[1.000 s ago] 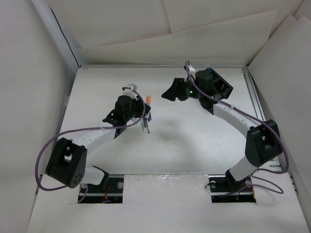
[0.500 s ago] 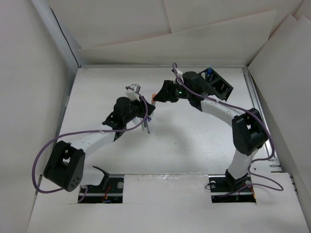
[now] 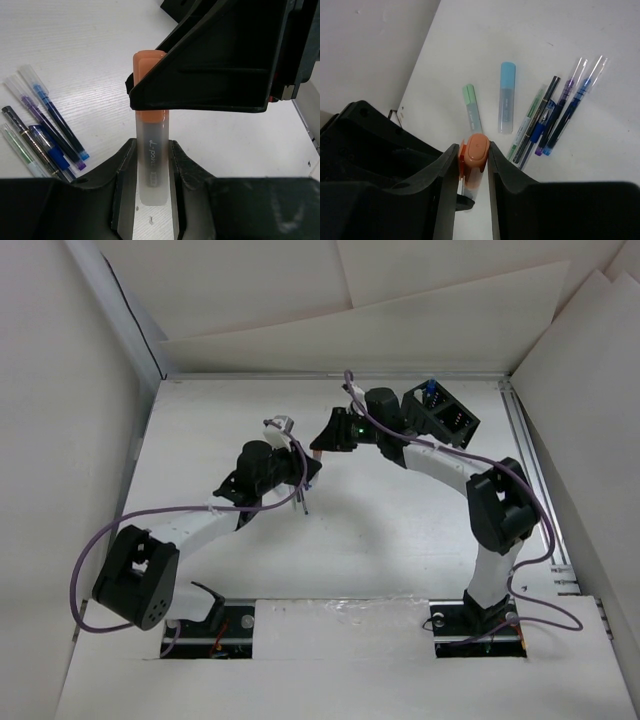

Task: Sort the stationery into containers
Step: Place the stationery in the storage box.

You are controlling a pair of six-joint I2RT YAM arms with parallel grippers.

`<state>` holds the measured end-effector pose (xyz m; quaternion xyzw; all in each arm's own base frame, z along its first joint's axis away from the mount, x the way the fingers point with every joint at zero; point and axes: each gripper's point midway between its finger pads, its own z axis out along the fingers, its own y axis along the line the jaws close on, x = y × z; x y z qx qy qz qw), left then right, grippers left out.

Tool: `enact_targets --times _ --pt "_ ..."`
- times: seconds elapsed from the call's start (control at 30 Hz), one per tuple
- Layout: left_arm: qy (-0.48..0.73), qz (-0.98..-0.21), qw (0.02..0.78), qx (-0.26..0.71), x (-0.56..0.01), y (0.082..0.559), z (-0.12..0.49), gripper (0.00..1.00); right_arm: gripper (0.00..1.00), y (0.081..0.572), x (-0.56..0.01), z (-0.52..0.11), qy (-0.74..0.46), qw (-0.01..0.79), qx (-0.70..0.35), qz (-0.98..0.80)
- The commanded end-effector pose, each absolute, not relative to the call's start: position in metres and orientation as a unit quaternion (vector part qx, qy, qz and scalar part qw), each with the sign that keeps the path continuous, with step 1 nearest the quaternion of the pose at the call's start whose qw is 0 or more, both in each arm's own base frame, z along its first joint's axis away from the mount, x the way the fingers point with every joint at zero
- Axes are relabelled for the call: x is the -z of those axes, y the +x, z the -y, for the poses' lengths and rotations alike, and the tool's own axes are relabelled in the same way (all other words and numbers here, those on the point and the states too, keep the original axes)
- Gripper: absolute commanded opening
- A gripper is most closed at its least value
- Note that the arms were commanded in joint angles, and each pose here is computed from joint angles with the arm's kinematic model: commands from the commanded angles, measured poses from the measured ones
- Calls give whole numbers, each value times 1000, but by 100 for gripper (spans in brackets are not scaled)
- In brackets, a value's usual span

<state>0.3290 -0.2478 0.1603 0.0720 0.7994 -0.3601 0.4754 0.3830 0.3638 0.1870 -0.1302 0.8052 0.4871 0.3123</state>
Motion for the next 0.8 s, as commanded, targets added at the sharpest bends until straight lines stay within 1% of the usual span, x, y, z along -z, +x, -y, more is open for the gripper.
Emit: enact_targets --times 0.0,0.03,0.17,0.2,0.27,0.3,0.33,0.4,0.43,0.5,0.53,0.57,0.67,0.77 --pt "81 -779 497 373 -175 332 254 17 11 394 -216 -365 -141 363 -490 -780" --pt "78 -780 499 369 -175 334 252 29 10 397 -215 -364 -137 367 -486 -782" --pt "67 -778 507 366 -179 336 249 47 7 411 -236 -341 -119 403 -472 -775" --pt "64 -774 515 364 -185 337 247 47 7 426 -240 -322 -98 422 -458 -776" --pt "54 -769 523 363 -193 337 244 48 6 439 -259 -299 -84 450 -447 -768" --pt "43 -777 523 348 -187 339 238 50 6 448 -262 -283 -71 465 -431 -770" --pt "32 -777 526 343 -190 340 235 50 5 465 -271 -253 -46 486 -414 -768" --pt "-5 -784 535 315 -188 346 221 51 5 478 -291 -215 -21 522 -382 -762" --pt "-22 -800 522 295 -176 345 213 51 5 498 -301 -174 22 558 -337 -758" --pt "-70 -810 517 266 -173 351 200 51 5 508 -319 -127 63 601 -271 -749" --pt "-98 -824 510 226 -160 351 184 51 5 518 -322 -98 99 622 -226 -743" --pt "-114 -826 510 213 -160 353 179 51 5 521 -333 -70 123 641 -196 -732" --pt "-164 -841 492 153 -138 351 155 51 5 530 -339 -27 161 663 -129 -720" --pt "-200 -846 482 110 -123 350 136 53 5 545 -330 -2 177 667 -66 -721"
